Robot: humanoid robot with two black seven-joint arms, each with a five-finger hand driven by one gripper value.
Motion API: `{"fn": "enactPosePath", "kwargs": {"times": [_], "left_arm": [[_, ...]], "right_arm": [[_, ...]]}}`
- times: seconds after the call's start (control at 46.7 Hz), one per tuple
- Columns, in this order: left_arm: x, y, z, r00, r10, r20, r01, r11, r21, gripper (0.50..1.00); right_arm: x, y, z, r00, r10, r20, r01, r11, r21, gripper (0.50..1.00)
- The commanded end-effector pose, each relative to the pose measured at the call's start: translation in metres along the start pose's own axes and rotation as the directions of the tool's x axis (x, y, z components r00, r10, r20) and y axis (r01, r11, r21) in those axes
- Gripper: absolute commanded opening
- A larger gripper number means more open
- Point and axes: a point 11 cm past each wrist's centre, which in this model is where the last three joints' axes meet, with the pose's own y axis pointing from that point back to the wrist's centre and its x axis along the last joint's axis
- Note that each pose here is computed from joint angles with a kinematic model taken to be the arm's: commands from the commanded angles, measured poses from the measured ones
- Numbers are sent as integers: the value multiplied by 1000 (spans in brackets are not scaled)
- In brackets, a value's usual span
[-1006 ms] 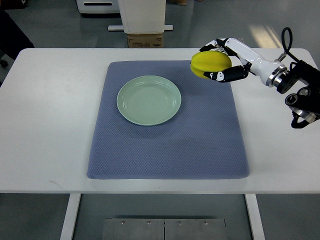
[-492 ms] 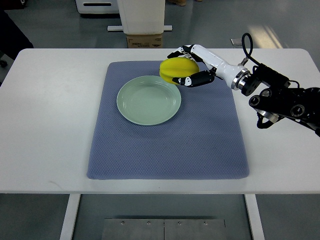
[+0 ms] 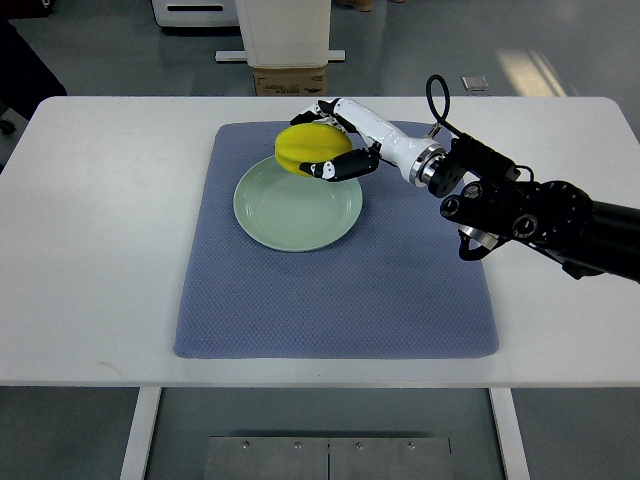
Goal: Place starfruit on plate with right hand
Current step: 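Carry the starfruit over the green plate and lower it onto it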
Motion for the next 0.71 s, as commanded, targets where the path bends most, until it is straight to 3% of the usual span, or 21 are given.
{"fn": "enactPosePath", "kwargs": {"times": [0.0, 0.407, 0.685], "left_arm": [[0, 0, 0, 1000, 0, 0, 0, 1000, 0, 1000], [0, 0, 0, 1000, 0, 0, 0, 1000, 0, 1000], [0, 0, 0, 1000, 0, 0, 0, 1000, 0, 1000]], "right_arm": [[-9, 0, 9, 1000, 1, 10, -1, 1000, -23, 500], [-40, 1, 28, 999, -15, 47, 18, 998, -63, 500], [-41, 7, 44, 999, 3, 49, 2, 995, -99, 500]]}}
